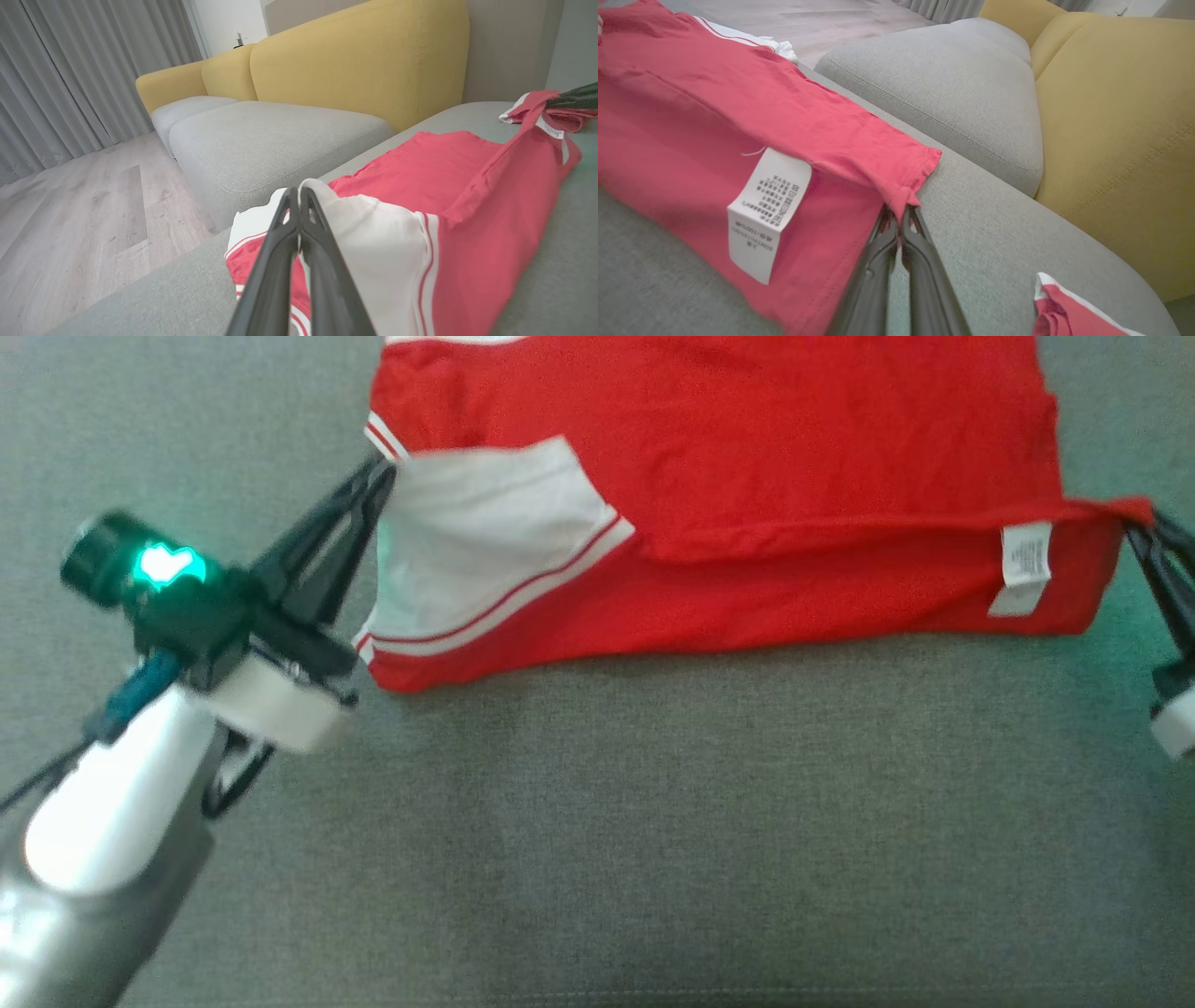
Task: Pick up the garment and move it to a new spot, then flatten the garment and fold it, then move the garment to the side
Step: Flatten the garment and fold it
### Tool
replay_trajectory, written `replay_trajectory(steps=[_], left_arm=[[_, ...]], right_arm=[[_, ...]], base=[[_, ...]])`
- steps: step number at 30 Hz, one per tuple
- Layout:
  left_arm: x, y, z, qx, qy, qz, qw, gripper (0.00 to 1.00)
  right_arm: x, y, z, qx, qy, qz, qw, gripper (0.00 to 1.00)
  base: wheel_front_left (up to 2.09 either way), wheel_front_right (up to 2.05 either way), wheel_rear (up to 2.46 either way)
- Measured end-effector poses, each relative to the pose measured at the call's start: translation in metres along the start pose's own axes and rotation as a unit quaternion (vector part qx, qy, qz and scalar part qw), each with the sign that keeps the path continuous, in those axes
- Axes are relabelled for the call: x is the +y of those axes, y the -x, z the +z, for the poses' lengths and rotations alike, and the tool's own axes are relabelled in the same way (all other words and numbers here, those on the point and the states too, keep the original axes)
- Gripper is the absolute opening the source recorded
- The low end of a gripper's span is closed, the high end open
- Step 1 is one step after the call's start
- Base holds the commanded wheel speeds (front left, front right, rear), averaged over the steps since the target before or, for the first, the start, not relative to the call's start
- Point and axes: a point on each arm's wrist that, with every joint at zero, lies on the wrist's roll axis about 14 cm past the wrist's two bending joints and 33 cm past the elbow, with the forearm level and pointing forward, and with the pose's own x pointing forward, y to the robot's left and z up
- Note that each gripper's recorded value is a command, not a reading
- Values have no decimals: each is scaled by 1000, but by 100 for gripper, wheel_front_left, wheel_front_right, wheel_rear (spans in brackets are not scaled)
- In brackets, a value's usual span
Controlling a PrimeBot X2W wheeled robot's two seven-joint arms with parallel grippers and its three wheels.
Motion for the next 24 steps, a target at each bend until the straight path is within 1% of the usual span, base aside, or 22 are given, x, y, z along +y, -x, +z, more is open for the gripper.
replay_trajectory(steps=[6,7,8,9,10,11,13,15,16,18,19,21,24], left_arm=[[8,-22,-16,15,-16,-9,1000,0],[9,-25,-19,18,-15,-9,1000,0],[10,-27,-21,18,-15,-8,1000,0],[10,-29,-23,18,-13,-7,1000,0],[11,-29,-24,18,-11,-5,1000,41],[11,-30,-25,18,-9,-3,1000,100],[12,-30,-24,14,-5,5,1000,100],[17,-29,-19,5,7,31,999,100],[23,-26,-17,0,20,55,998,100],[29,-17,-18,-7,63,102,993,100],[27,-10,-23,-4,86,120,989,100],[12,6,-41,16,128,139,982,100],[-9,31,-65,51,163,168,971,100]], right_arm=[[0,-22,-5,7,4,8,1000,0],[1,-25,-7,8,3,10,1000,65],[1,-28,-8,10,0,10,1000,100],[1,-31,-8,10,-4,9,1000,100],[0,-33,-9,11,-5,7,1000,100],[-1,-35,-9,13,-5,5,1000,100],[-7,-36,-8,12,-3,-2,1000,100],[-9,-37,-3,8,-3,-6,1000,100],[-8,-37,1,2,-6,-8,1000,100],[-8,-35,10,-12,-14,-15,1000,100],[-7,-34,14,-18,-20,-19,999,100],[-6,-28,13,-19,-29,-24,999,100],[1,-16,5,-10,-46,-29,998,100]], base=[[0,0,0],[0,0,0],[0,0,0],[0,0,0],[0,0,0],[0,0,0],[0,0,0],[0,0,0],[0,0,0],[0,0,0],[0,0,0],[0,0,0],[0,0,0]])
